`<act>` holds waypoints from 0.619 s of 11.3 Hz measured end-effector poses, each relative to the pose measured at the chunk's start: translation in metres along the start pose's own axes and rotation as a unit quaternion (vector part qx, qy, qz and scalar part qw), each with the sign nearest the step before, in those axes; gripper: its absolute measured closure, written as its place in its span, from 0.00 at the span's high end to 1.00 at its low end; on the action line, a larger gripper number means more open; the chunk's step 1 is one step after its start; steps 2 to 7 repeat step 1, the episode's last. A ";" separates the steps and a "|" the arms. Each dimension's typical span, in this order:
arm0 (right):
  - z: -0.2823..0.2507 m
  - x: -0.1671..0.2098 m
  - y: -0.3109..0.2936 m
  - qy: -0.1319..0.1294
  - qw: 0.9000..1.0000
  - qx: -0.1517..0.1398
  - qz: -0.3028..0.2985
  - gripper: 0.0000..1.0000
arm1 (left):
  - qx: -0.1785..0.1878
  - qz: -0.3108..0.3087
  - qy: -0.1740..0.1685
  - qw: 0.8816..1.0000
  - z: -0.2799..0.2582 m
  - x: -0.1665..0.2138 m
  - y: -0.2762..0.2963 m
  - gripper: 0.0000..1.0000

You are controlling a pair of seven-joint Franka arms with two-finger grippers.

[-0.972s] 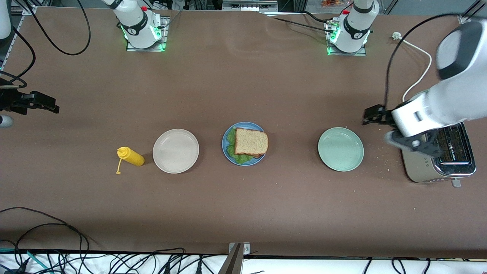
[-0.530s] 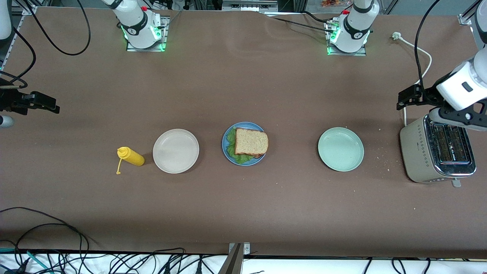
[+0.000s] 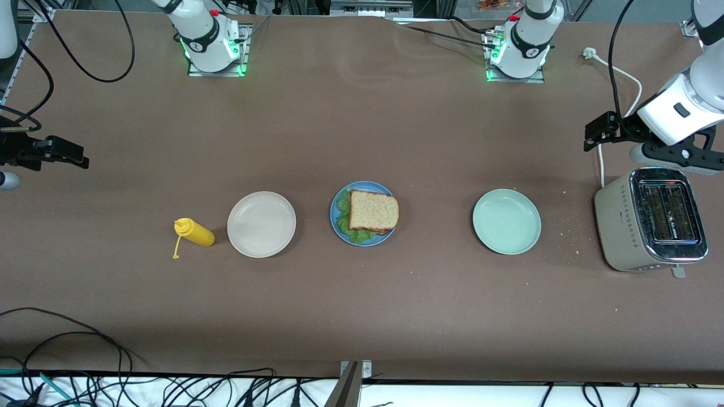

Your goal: Make sandwich in blue plate with both arms

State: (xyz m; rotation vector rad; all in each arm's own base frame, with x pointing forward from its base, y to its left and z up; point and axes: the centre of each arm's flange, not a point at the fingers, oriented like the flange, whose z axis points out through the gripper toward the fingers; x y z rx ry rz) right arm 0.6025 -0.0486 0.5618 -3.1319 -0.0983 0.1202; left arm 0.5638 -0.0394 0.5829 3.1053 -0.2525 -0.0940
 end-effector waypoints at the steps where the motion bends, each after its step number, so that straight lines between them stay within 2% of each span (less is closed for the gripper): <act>1: 0.000 0.000 0.000 0.000 1.000 0.000 0.000 1.00 | 0.000 -0.003 -0.002 1.000 0.002 0.000 -0.003 1.00; 7: 0.000 0.000 0.000 0.000 1.000 0.000 0.000 1.00 | 0.000 -0.003 -0.002 1.000 0.002 0.000 -0.003 1.00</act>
